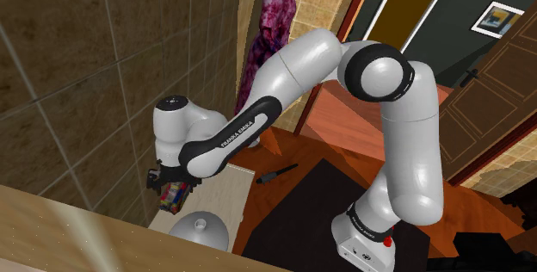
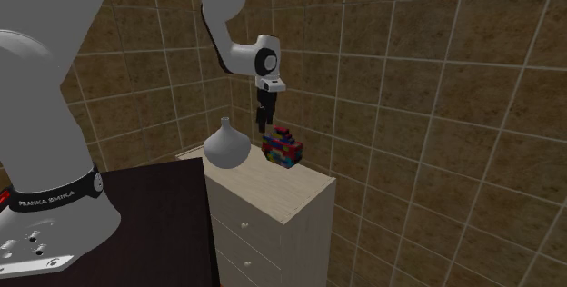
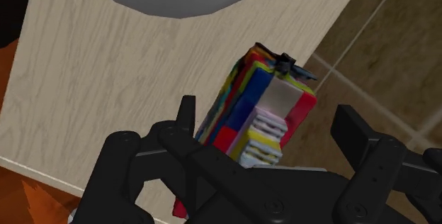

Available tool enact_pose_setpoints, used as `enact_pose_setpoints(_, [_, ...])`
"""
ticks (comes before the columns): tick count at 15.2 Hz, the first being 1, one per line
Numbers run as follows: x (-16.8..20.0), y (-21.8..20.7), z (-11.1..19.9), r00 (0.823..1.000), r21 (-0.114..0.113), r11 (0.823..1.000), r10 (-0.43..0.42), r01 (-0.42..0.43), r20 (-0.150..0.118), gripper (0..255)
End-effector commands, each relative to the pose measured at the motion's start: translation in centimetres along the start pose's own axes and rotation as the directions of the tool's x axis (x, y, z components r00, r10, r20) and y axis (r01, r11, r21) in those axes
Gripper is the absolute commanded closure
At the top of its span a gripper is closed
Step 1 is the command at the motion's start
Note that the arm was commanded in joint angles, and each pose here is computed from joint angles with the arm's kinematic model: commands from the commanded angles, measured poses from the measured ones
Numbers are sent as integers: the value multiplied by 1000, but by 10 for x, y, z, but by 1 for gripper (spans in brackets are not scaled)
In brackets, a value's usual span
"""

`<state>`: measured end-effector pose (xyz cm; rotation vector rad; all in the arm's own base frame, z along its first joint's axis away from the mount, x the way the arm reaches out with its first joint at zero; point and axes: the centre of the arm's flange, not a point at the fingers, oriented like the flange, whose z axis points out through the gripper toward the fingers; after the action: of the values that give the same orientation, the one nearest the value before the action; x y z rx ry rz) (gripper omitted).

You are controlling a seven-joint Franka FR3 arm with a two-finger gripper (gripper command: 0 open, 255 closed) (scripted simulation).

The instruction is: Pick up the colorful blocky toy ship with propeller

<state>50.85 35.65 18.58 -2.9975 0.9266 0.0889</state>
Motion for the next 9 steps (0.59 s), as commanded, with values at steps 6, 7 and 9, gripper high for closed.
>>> enact_pose_setpoints(6, [5, -16, 41, 1000, 1, 1000, 19, -19, -3, 0])
enact_pose_setpoints(7, [6, -16, 47, 1000, 1, 1000, 19, -19, -3, 0])
enact_pose_setpoints(9, [6, -16, 55, 1000, 1, 1000, 19, -19, -3, 0])
